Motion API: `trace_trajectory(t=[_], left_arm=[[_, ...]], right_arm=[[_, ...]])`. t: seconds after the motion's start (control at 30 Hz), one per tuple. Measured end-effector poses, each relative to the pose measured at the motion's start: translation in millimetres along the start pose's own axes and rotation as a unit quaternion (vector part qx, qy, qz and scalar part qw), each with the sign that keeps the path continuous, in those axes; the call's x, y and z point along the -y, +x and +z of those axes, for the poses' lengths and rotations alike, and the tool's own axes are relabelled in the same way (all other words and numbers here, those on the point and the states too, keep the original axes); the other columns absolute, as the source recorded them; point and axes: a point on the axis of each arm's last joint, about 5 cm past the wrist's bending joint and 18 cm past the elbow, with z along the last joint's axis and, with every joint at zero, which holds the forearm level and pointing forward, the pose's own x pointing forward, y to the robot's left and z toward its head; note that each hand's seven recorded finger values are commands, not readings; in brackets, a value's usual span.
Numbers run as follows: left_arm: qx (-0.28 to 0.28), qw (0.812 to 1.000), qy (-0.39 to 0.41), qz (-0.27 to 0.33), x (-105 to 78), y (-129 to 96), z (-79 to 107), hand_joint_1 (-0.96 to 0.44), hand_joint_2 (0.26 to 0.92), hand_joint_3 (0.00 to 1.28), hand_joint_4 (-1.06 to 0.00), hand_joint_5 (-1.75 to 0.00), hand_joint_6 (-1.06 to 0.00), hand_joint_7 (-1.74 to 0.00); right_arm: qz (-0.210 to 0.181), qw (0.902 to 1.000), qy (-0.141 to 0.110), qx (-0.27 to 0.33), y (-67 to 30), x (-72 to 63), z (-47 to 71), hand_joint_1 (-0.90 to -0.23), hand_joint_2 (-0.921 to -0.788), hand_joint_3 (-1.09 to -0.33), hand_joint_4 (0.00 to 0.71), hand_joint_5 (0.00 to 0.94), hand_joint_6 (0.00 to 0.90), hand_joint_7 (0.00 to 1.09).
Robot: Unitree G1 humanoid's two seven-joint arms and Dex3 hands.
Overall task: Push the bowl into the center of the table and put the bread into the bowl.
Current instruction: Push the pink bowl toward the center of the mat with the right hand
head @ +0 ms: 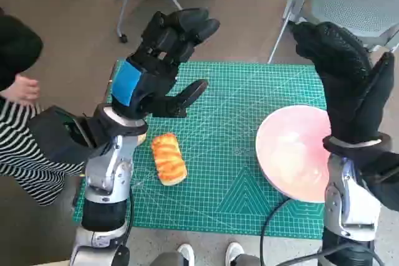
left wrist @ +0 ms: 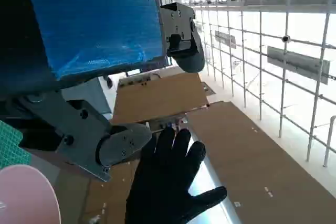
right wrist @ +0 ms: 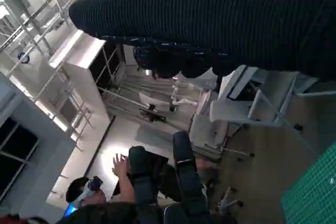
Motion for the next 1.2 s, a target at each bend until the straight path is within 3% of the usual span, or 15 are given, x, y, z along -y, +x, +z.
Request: trace_trajectory(t=[0.47,1.2], left_arm=[[-0.003,1.0,-0.003,0.006,-0.2,-0.2,-0.7,-0.1,0.651,0.76,0.0,-0.6,0.0,-0.96],[-0.004,1.0,-0.005,0.009,0.2,0.0,-0.9,-0.1,0.639,0.77,0.0,-0.62,0.0,-0.92]], right_arm=[[0.001,1.0,-0.001,0.003,0.3,-0.5,1.7,-0.678,-0.921,-0.585,0.202,0.001,0.078,0.52],[0.005,1.0,0.004,-0.001,1.0,-3.3,0.4,-0.686,-0.921,-0.574,0.194,0.001,0.114,0.54]])
